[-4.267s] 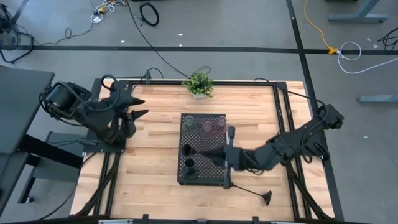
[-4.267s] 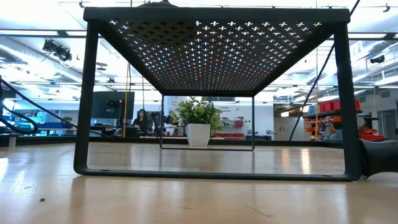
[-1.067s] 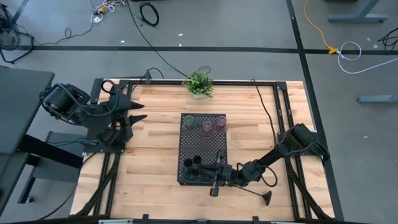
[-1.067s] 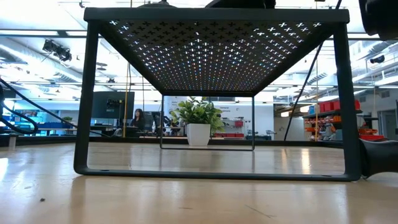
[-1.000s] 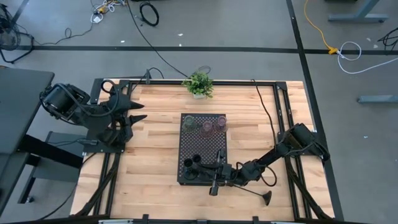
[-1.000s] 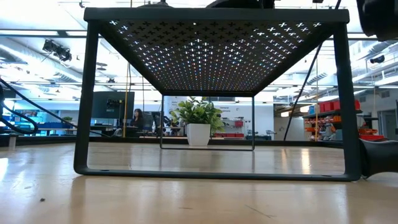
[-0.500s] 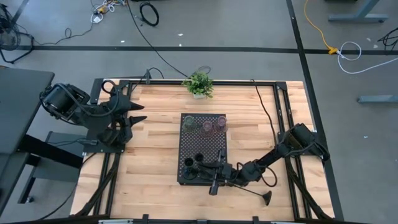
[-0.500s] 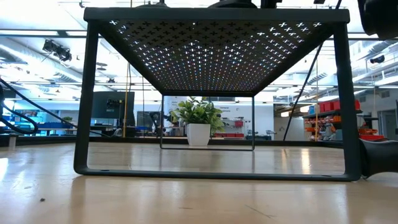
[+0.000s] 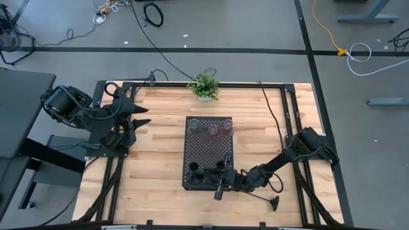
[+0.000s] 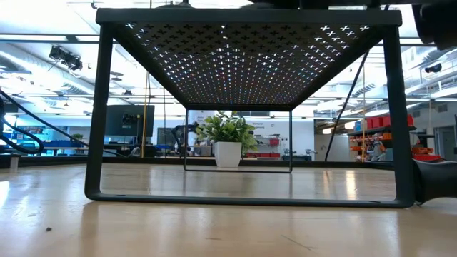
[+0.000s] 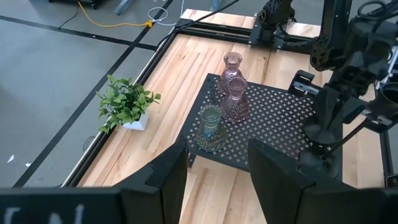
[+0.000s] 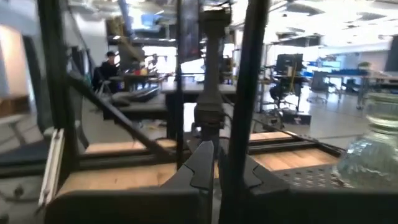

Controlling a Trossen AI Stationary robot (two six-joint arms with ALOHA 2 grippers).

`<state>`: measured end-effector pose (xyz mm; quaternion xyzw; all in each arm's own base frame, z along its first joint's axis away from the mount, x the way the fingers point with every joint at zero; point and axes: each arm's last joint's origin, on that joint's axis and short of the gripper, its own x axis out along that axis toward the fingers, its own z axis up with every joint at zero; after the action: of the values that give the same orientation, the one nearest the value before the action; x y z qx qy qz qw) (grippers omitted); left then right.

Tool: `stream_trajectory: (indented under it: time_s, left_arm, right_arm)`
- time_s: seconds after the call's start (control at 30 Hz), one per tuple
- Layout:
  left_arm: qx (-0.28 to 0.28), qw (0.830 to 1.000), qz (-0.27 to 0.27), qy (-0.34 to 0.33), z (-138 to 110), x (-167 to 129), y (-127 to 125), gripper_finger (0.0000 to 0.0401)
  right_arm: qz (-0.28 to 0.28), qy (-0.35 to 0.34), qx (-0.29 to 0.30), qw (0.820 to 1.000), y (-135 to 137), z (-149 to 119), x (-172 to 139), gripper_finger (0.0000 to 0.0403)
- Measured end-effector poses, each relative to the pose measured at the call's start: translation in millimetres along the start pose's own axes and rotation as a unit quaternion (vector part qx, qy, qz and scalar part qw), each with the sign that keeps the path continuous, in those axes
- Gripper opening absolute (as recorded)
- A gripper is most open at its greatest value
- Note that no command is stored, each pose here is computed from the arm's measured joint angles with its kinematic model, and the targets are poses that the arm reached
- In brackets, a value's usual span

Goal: Pick & Place candle stick holders
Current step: Align the left black candle holder with the black candle holder on the shelf, then align the black candle holder with the black candle holders on the shelf

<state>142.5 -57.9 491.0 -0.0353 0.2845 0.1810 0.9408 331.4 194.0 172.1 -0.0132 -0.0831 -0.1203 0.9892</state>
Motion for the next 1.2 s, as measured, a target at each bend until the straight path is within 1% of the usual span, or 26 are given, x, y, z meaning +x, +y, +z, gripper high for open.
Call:
stream_trajectory:
  time_s: [0.1, 0.17, 0.33, 0.5, 0.67, 1.0, 1.13, 1.2]
  left_arm:
    - [0.000, 1.000, 0.000, 0.000, 0, 0, 0, 0.0170]
    - [0.000, 1.000, 0.000, 0.000, 0, 0, 0, 0.0170]
    - [0.000, 1.000, 0.000, 0.000, 0, 0, 0, 0.0170]
    - [0.000, 1.000, 0.000, 0.000, 0, 0, 0, 0.0170]
    - [0.000, 1.000, 0.000, 0.000, 0, 0, 0, 0.0170]
    - [0.000, 1.000, 0.000, 0.000, 0, 0, 0, 0.0170]
    - [0.000, 1.000, 0.000, 0.000, 0, 0, 0, 0.0170]
    - [0.000, 1.000, 0.000, 0.000, 0, 0, 0, 0.0170]
  right_arm:
    - [-0.035, 0.004, 0.016, 0.999, -2, 1, 0, 0.0027]
    - [-0.043, 0.008, 0.015, 0.999, -2, 1, -1, 0.0027]
    - [-0.040, 0.005, 0.014, 0.999, -1, 2, -2, 0.0028]
    - [-0.004, -0.003, 0.016, 1.000, 2, 3, -2, 0.0036]
    - [-0.012, 0.000, 0.017, 1.000, 5, 3, -6, 0.0071]
    - [-0.006, -0.004, 0.019, 1.000, 8, 5, -9, 0.0165]
    - [-0.010, -0.008, 0.014, 1.000, 9, 7, -11, 0.0189]
    - [-0.021, -0.008, 0.008, 1.000, 10, 8, -13, 0.0196]
